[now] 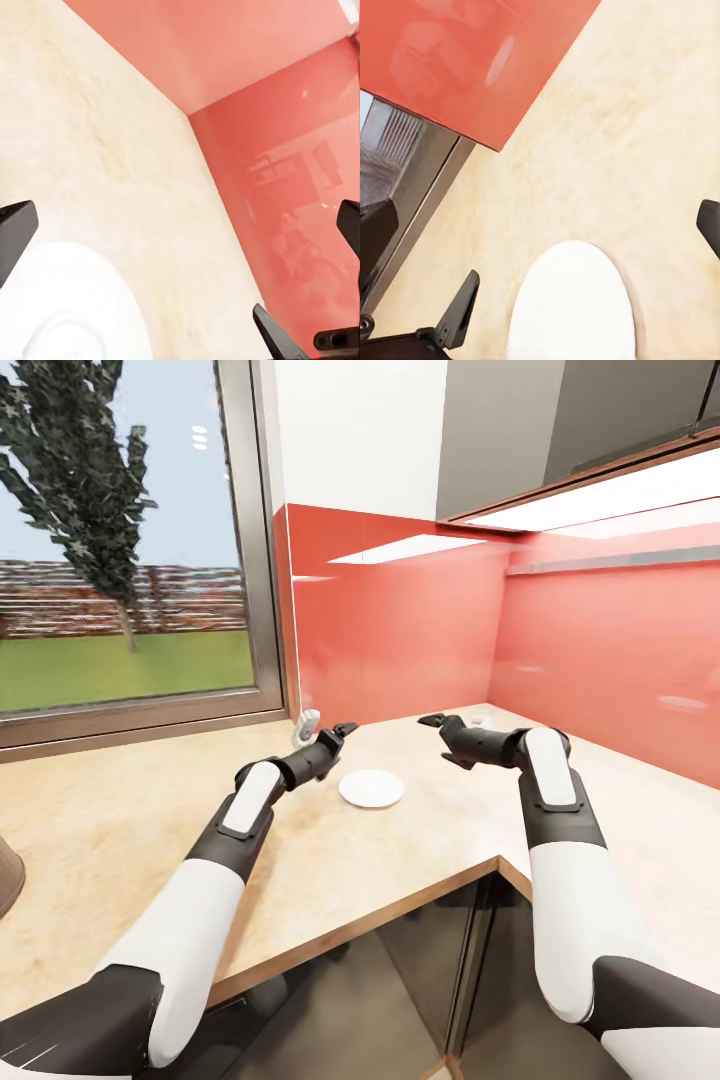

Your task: Set up a coffee station on the kitchen countertop: keep the coffee maker on the countertop, move the bottle of coffee from the kitchen shelf to the counter next to the coffee maker, place a paper coffee filter on top of the coffee maker, put the saucer next to the coffee maker with the coffee cup on the saucer, and place the electric kettle next to the coffee maker.

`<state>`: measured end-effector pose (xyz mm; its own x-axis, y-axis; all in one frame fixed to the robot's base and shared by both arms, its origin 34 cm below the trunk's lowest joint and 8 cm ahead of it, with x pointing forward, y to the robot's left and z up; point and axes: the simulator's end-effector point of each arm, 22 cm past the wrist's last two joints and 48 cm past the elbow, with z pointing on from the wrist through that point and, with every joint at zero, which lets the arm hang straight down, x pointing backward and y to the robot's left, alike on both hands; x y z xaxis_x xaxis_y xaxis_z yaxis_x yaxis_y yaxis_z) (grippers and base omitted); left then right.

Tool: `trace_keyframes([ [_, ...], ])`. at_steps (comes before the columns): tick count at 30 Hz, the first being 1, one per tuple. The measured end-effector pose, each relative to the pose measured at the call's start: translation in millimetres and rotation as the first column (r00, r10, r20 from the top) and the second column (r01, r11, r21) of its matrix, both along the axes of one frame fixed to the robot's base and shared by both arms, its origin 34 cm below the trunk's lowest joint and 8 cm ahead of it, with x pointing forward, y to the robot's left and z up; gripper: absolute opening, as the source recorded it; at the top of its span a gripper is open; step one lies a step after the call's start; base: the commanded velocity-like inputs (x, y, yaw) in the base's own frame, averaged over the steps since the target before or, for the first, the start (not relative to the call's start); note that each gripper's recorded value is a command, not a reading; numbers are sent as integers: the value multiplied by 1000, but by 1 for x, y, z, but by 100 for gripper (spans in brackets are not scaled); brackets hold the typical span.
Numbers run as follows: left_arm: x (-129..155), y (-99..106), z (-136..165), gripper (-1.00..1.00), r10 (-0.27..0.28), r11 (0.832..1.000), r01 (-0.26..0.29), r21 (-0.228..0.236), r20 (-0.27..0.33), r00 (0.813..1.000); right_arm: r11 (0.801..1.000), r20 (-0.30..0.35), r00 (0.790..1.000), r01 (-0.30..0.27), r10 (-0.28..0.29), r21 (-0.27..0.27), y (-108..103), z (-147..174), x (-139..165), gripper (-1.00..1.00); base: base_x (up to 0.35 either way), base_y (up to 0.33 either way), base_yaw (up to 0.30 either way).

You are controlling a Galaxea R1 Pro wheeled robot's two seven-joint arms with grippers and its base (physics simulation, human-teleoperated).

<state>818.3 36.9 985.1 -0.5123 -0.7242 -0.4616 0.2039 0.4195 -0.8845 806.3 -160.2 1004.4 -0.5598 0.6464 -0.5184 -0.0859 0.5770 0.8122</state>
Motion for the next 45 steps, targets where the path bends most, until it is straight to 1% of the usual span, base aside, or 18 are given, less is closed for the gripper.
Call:
trace_keyframes([
  [1,0,0,0,100,0,1000,0,1,0,1000,1000,0,1000,0,0,0,0,0,0,100,0,0,0],
  [3,1,3,0,100,15,1000,-15,18,-11,1000,1000,-1,1000,0,0,0,0,-1,0,100,0,0,0],
  [4,1,12,8,100,57,997,-56,54,-18,998,1000,-3,1000,-1,1,1,0,-1,0,100,0,0,0],
  [5,1,16,10,100,73,995,-71,67,-23,997,1000,-4,1000,-1,1,1,0,-1,0,100,0,0,0],
  [9,1,23,9,100,101,991,-97,92,-41,994,1000,1,1000,14,-14,6,-2,0,2,100,0,0,0],
  [10,2,26,6,100,116,988,-109,106,-55,992,1000,3,1000,26,-26,11,-3,0,4,100,0,0,0],
  [12,2,30,4,100,133,985,-124,121,-69,989,999,-10,999,32,-32,17,-3,-6,6,100,0,0,0],
  [13,1,34,12,100,149,982,-141,127,-59,987,999,-44,999,29,-28,22,0,-20,8,100,0,0,0],
  [14,0,36,14,100,156,980,-147,131,-58,986,999,-51,998,27,-26,25,1,-23,8,100,0,0,0],
  [15,-1,48,11,100,205,968,-188,168,-90,974,999,-72,997,24,-22,27,4,-32,9,100,0,0,0],
  [16,-1,51,9,100,219,964,-198,176,-109,970,999,-81,996,23,-21,28,4,-36,10,100,0,0,0],
  [18,-3,51,7,100,220,966,-197,166,-133,966,999,-101,995,19,-16,31,6,-44,10,100,0,0,0],
  [22,-5,48,7,100,208,972,-187,141,-160,965,999,-128,992,9,-4,36,11,-55,9,100,0,0,0],
  [27,-5,47,3,100,204,974,-182,135,-175,963,999,-139,990,2,4,40,15,-59,9,100,0,0,0],
  [28,-5,47,-2,100,204,974,-180,137,-188,961,999,-141,990,0,6,39,16,-61,8,100,0,0,0],
  [35,-4,49,-5,100,207,974,-183,133,-197,958,999,-153,988,-6,12,40,19,-65,8,100,0,0,0],
  [37,-4,49,-5,100,208,974,-184,131,-199,958,999,-163,986,-12,20,53,23,-69,8,100,0,0,0],
  [45,-4,50,-5,100,208,974,-185,130,-199,958,998,-170,985,-19,28,54,27,-72,7,100,0,0,0],
])
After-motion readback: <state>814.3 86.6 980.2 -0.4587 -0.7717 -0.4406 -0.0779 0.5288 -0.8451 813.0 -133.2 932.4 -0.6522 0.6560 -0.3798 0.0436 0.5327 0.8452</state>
